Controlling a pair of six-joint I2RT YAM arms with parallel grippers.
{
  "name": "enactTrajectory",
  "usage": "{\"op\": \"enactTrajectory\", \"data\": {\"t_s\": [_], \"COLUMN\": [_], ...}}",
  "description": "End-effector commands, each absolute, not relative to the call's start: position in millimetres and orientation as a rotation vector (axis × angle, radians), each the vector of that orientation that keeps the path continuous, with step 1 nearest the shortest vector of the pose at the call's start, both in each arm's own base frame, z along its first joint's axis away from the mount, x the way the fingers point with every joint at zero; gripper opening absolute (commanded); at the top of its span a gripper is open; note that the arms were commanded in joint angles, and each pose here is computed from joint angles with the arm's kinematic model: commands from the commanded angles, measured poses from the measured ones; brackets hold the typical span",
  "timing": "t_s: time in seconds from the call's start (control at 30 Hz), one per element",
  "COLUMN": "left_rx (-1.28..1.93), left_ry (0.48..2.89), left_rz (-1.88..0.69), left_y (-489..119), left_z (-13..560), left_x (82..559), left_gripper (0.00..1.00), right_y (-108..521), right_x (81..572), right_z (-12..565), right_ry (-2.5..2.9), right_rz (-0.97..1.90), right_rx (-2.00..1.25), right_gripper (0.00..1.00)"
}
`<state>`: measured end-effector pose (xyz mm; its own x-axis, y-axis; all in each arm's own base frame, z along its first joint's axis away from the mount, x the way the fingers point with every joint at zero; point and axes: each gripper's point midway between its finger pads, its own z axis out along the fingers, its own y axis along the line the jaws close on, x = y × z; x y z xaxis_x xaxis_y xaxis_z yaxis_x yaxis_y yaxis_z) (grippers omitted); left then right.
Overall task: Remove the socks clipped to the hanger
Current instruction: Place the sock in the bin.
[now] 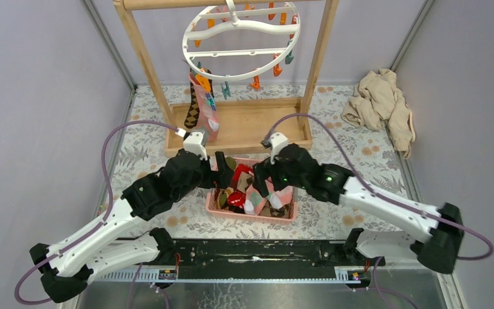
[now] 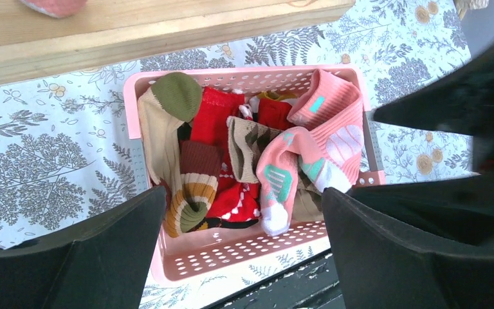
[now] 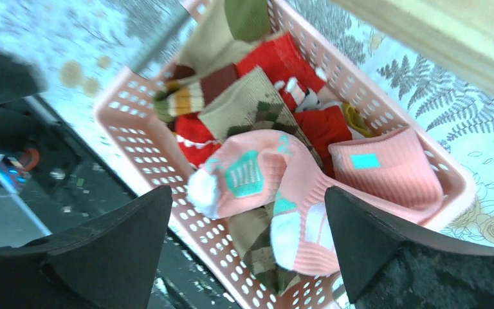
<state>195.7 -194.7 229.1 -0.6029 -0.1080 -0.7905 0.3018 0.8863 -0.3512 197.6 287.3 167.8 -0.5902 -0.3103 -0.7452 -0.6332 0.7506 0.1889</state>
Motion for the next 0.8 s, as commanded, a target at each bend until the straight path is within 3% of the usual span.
{"op": "enactTrajectory", "data": {"t_s": [0.0,0.4,0.63,0.77], "left_rx": [0.106,-0.143,-0.122,-0.092], "left_ry": [2.085,2.019,2.003,2.040], "left_rz": [-0.543,-0.328,-0.197,-0.269], "left_y": [-187,-133,-125,-140], "left_z": [247,222,211,199], "left_x": [203,213,239,252], "left_gripper": [0.99,0.98,0.99,0.98], "right_y": [275,269,281,275], "right_x": [187,202,217,220], "right_z": [218,222,211,195], "right_ry": [2.105,1.969,1.964,1.989], "right_rz": [0.714,0.690,0.664,0.612], "right_rx": [-0.566,-0.499,-0.476,-0.472], "right_gripper": [0.97,0.95,0.95,0.96]}}
